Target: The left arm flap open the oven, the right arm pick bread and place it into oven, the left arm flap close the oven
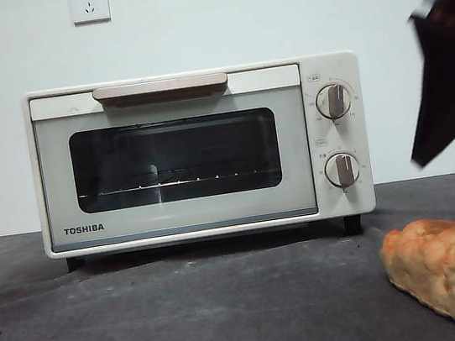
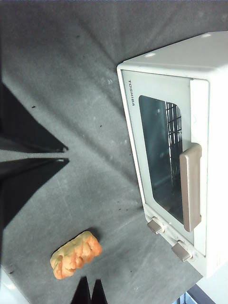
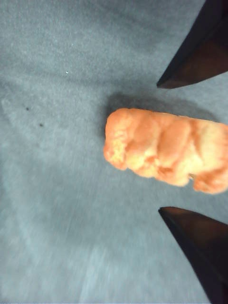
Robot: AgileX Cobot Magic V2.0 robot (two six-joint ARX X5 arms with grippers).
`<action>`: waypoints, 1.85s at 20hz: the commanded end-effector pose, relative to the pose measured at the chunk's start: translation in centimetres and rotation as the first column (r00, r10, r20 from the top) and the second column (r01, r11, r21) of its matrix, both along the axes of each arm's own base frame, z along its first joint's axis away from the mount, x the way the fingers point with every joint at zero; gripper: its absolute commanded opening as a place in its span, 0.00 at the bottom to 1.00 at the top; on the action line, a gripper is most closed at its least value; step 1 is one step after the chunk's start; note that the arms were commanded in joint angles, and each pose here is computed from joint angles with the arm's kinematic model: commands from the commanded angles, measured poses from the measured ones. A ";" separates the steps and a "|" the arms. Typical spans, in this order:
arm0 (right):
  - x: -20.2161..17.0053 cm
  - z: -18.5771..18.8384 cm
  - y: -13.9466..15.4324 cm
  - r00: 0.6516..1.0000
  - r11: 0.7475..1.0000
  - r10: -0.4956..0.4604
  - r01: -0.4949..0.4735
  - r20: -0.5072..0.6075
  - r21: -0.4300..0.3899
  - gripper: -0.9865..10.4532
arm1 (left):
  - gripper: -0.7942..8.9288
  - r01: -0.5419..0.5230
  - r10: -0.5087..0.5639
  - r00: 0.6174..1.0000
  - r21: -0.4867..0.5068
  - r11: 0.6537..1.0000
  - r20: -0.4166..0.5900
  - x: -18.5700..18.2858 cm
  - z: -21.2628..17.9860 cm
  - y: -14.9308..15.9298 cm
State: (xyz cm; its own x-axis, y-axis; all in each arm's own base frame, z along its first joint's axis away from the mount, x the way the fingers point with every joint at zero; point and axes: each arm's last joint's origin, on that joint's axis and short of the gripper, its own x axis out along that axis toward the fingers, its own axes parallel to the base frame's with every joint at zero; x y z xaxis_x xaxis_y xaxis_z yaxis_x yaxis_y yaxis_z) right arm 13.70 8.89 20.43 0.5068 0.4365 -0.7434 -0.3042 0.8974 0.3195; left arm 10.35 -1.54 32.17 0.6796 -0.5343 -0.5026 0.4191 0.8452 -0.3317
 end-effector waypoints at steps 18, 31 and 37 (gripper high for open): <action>2.3 -4.9 4.0 0.995 0.987 0.001 -0.016 -0.095 -0.159 0.25 | 0.10 0.011 -0.011 0.999 0.003 1.000 0.033 0.1 0.6 0.0; 1.1 3.0 3.1 0.985 0.998 -0.004 -0.006 0.172 0.059 0.23 | 0.10 0.091 -0.075 0.983 -0.086 0.992 0.169 6.1 1.6 -3.8; 0.1 5.4 2.3 0.969 0.990 -0.002 -0.033 0.248 0.136 0.23 | 0.10 0.119 -0.110 0.977 -0.041 0.992 0.181 11.0 -0.1 -7.9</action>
State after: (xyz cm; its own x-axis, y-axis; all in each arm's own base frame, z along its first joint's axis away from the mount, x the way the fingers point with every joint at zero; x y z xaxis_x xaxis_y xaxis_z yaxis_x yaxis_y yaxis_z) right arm 13.73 10.94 25.25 0.6574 0.5219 -0.5436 -0.3948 0.8529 0.3416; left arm 21.06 -9.25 31.23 0.6774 -0.6315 -0.3773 0.5586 0.7753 -0.2948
